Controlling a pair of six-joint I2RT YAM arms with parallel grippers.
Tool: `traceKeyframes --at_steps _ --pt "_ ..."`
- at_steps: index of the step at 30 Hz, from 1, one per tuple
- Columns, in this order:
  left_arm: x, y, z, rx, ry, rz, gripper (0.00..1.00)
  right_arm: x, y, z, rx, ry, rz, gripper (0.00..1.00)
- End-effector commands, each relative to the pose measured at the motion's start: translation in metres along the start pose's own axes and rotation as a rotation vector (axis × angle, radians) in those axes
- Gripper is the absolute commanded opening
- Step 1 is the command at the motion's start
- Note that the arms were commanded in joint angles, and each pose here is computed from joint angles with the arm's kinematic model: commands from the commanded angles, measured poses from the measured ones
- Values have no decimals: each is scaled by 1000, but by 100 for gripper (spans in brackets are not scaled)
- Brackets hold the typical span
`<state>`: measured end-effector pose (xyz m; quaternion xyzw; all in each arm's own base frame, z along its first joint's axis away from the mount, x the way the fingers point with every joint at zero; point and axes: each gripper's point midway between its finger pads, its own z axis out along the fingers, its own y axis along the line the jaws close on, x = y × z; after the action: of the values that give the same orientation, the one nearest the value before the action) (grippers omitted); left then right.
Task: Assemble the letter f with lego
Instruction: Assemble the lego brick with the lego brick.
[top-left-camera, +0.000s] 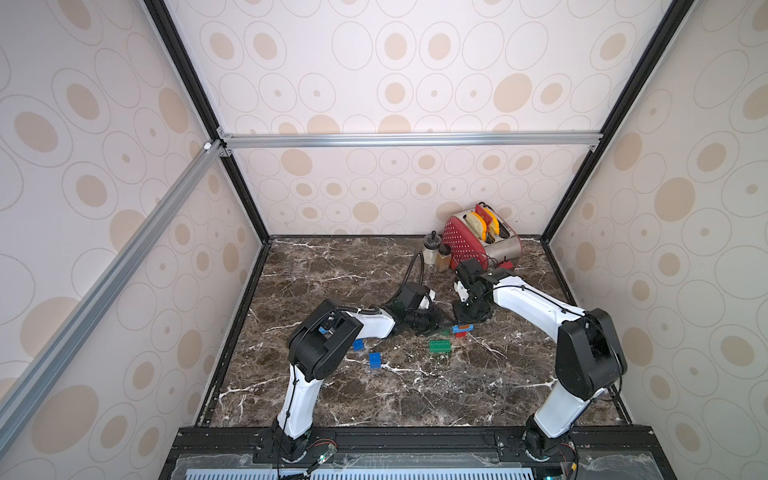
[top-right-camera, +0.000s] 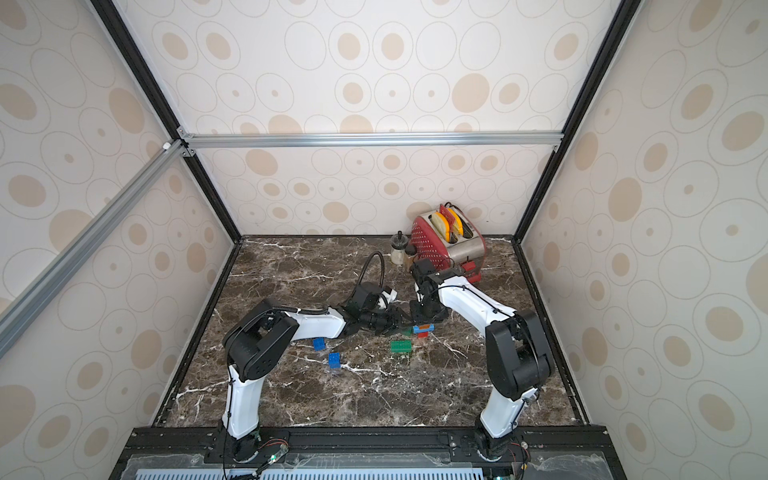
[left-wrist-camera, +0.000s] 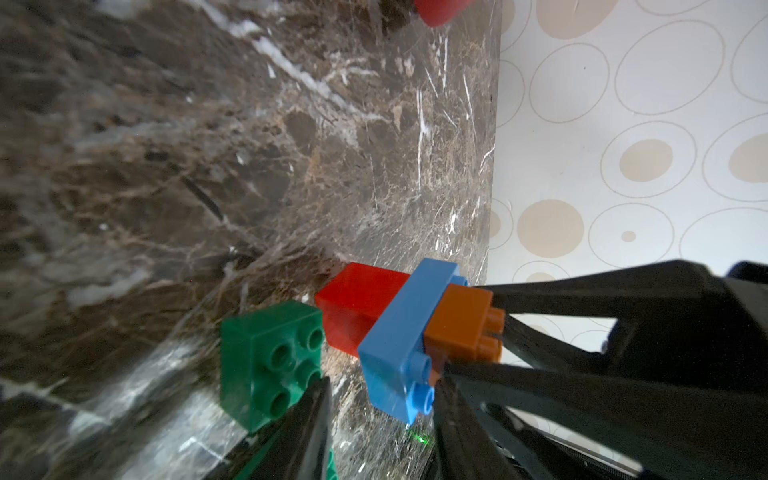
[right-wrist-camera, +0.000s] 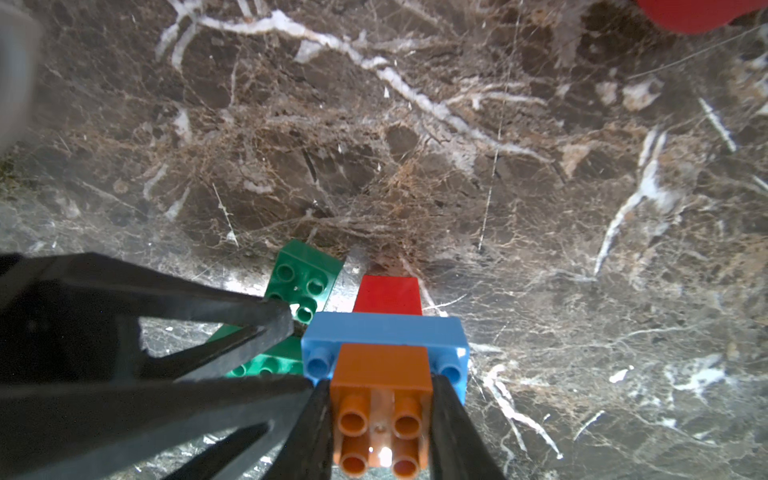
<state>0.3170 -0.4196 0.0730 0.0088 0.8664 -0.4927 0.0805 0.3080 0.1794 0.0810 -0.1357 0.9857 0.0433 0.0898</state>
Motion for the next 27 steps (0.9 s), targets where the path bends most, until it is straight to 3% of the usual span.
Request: traceKeyframes --at_steps 1,12,19,27 --pt "-11 -21 -24 17 -41 53 44 18 -14 28 74 95 1 32" --pt "-17 -10 -67 -62 -112 43 47 25 -16 37 83 114 9 32" --pt "-15 -3 -78 -99 -117 40 48 26 -18 39 106 113 5 32" --pt "-13 0 -83 -131 -118 46 58 18 -16 31 108 83 -2 37"
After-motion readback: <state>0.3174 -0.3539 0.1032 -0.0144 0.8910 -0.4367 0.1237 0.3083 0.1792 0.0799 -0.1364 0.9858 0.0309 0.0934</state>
